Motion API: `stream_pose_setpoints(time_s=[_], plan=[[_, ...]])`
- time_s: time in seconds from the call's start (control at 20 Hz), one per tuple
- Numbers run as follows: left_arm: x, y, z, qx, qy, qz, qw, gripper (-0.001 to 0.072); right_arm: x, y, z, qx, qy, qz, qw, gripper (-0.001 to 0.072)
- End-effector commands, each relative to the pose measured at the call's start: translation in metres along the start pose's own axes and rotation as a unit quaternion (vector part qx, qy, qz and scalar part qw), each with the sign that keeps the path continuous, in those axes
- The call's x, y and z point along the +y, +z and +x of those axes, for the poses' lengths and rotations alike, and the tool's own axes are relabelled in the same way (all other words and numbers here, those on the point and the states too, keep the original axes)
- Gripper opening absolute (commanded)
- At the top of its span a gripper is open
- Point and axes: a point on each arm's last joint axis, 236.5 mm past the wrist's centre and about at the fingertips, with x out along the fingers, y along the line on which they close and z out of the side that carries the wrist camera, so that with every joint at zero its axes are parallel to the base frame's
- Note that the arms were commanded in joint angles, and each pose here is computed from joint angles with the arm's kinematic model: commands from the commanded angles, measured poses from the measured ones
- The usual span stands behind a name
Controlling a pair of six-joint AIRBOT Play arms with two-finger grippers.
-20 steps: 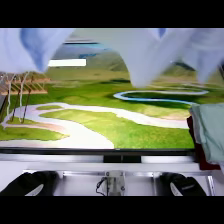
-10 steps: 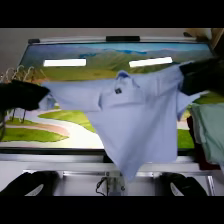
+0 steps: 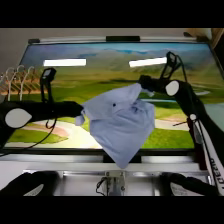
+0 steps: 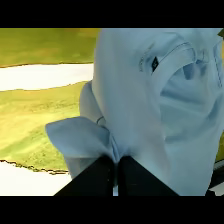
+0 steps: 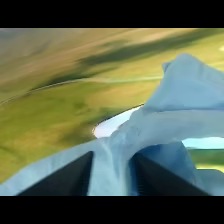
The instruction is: Fold the shirts.
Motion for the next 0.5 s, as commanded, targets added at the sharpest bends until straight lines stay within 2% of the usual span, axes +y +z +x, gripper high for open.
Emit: stream_pose_setpoints(time_s=[0.0,0.15,0.25,0.35,0.45], plan=[[0.012,0.004,0.005,-0.008,0.006,-0.018,1.000,0.0037,-0.004,-0.018,0.009,0.044,0.017,0.015,0.999,0.0515],[0.028,0.015,-0.003,-0.025,0.020,-0.006,0.999,0.0038,-0.027,-0.030,-0.061,0.122,-0.014,-0.054,0.991,0.0514],[0.041,0.021,-0.007,-0.033,0.031,-0.003,0.999,0.0038,-0.059,-0.068,-0.120,0.221,-0.063,-0.080,0.970,0.0514],[0.051,0.025,-0.010,-0.039,0.040,-0.013,0.998,0.0038,-0.077,-0.132,-0.169,0.316,-0.084,-0.064,0.943,0.0514],[0.055,0.025,-0.011,-0.039,0.043,-0.015,0.998,0.0038,-0.087,-0.211,-0.194,0.367,-0.098,-0.007,0.925,0.0516]])
